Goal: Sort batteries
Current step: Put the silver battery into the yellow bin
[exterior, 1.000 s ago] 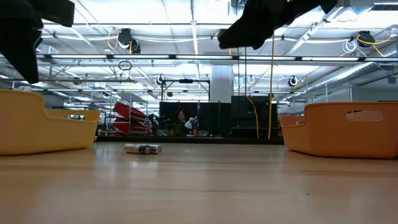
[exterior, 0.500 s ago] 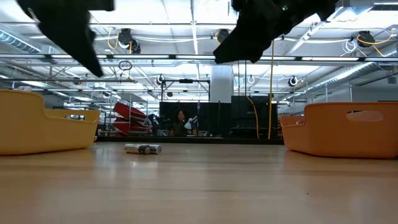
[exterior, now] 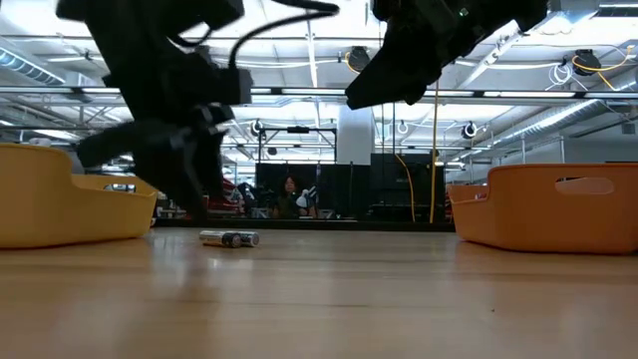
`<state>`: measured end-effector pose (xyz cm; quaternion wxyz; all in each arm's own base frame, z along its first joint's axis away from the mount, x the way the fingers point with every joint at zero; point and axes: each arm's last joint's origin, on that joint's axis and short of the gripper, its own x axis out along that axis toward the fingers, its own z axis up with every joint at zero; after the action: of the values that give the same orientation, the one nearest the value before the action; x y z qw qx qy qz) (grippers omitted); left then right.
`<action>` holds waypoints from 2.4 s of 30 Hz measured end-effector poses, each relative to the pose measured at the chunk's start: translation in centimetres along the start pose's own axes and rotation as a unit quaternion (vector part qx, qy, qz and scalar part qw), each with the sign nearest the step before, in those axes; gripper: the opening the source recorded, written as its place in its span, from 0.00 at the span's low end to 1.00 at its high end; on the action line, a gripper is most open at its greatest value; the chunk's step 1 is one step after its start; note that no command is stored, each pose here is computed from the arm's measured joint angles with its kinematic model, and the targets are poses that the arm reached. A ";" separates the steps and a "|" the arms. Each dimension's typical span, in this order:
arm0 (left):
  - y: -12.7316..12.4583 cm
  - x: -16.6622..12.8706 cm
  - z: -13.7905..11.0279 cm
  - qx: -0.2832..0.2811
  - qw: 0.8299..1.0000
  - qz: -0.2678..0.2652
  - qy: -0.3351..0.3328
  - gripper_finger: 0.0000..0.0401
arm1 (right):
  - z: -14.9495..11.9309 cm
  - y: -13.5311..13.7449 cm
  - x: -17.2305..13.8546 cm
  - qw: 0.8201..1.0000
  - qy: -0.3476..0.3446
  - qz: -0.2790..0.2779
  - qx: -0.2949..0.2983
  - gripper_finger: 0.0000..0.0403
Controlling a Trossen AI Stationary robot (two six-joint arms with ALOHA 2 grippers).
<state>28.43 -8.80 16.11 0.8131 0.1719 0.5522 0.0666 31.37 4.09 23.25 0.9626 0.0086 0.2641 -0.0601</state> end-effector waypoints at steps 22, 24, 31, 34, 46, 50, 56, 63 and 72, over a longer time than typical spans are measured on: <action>2.3 4.3 0.7 0.006 0.992 -0.123 0.013 0.53 | 0.0 0.4 -0.1 1.000 -0.005 0.007 -0.009 0.42; 3.0 4.6 0.7 -0.008 0.990 -0.142 0.018 0.53 | 0.0 0.4 -0.1 1.000 -0.005 0.007 -0.009 0.42; 4.1 5.0 -0.1 -0.082 0.977 -0.186 0.068 0.53 | -0.1 0.4 -0.1 1.000 0.001 0.007 -0.011 0.42; 3.9 4.8 -0.4 -0.100 0.974 -0.185 0.085 0.53 | -0.1 0.4 -0.1 1.000 0.003 0.007 -0.013 0.42; 1.8 4.1 -0.5 -0.191 0.965 -0.142 0.108 0.53 | -0.1 0.4 -0.1 1.000 0.002 0.008 -0.012 0.42; 1.3 3.9 -0.5 -0.232 0.957 -0.134 0.112 0.53 | -0.1 0.4 -0.1 1.000 0.002 0.008 -0.012 0.42; 0.7 3.8 -0.3 -0.176 0.972 -0.128 0.087 0.39 | -0.1 0.4 -0.1 1.000 0.002 0.007 -0.014 0.42; 0.6 3.8 0.1 -0.108 0.981 -0.148 0.060 0.11 | -0.1 0.4 -0.1 1.000 0.002 0.007 -0.014 0.42; 0.0 2.6 0.1 -0.106 0.983 -0.145 0.047 0.11 | -0.2 0.4 -0.1 1.000 0.006 0.007 -0.015 0.42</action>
<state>29.55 -8.01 13.87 0.8008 -0.0004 0.5987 0.0138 31.23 4.53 23.15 0.9613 -0.0035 0.2711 -0.0497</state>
